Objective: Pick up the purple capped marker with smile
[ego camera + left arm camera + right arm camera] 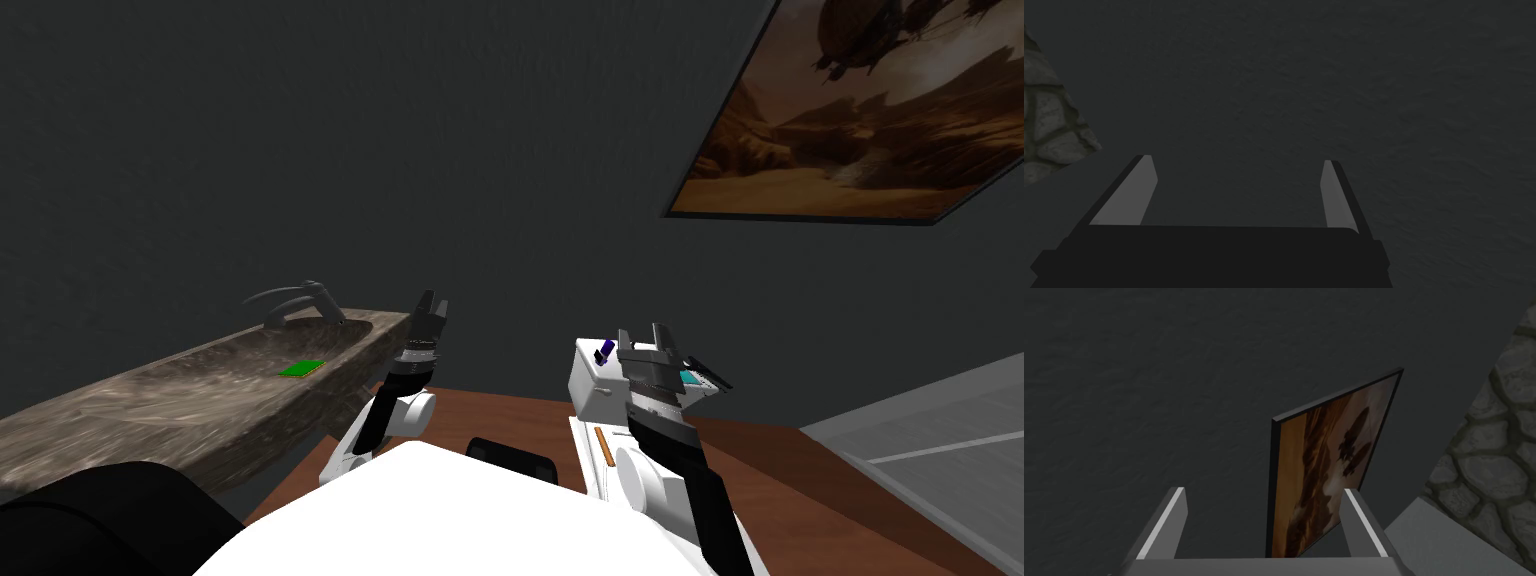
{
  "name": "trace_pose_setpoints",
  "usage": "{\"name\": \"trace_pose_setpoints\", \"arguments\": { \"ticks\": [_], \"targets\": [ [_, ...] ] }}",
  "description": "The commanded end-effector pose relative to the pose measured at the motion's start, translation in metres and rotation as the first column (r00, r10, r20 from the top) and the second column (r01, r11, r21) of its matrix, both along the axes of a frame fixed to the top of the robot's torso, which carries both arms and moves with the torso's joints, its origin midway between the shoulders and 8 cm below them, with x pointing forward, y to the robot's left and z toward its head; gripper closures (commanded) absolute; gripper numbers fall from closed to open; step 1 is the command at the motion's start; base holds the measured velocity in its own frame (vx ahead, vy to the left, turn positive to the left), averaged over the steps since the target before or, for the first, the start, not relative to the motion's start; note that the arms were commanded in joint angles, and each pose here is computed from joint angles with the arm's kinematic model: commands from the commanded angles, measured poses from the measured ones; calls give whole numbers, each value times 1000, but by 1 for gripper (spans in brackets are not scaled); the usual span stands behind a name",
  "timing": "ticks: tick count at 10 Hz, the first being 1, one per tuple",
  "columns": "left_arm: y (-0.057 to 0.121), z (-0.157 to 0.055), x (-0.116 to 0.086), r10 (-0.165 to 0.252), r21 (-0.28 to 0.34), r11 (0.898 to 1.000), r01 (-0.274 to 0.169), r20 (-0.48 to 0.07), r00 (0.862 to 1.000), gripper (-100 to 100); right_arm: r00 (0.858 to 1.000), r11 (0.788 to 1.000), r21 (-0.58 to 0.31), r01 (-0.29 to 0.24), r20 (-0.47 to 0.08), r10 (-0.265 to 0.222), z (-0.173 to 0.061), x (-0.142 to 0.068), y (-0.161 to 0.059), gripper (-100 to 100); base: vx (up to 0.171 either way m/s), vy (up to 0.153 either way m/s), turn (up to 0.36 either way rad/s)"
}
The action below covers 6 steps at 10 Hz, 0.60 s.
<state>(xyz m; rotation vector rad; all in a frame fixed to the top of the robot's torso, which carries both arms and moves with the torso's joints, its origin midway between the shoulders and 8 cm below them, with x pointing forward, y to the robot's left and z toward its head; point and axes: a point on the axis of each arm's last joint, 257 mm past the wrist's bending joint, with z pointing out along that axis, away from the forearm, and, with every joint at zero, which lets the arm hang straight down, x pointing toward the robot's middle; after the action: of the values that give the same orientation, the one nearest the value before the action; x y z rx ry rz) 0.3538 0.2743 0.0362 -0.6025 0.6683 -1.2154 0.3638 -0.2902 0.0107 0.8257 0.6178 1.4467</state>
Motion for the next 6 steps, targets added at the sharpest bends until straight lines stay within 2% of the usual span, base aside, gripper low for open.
{"name": "trace_pose_setpoints", "arguments": {
  "ticks": [1, 2, 3, 6],
  "targets": [
    [0, 0, 0, 0, 0, 1000, 0, 0, 1000, 0, 1000, 998, -55, 5, -25, -6, -7, 5, 1, -100, -3, 5, -9],
    [0, 0, 0, 0, 0, 1000, 0, 0, 1000, 0, 999, 996, -85, 10, -40, -14, -12, 8, 1, -100, -6, 9, -14],
    [0, 0, 0, 0, 0, 1000, 0, 0, 1000, 0, 996, 987, -155, 27, -75, -39, -24, 17, -2, -100, -13, 21, -23],
    [0, 0, 0, 0, 0, 1000, 0, 0, 1000, 0, 986, 958, -280, 63, -131, -103, -46, 31, -11, -100, -15, 26, -22]
  ]
}}
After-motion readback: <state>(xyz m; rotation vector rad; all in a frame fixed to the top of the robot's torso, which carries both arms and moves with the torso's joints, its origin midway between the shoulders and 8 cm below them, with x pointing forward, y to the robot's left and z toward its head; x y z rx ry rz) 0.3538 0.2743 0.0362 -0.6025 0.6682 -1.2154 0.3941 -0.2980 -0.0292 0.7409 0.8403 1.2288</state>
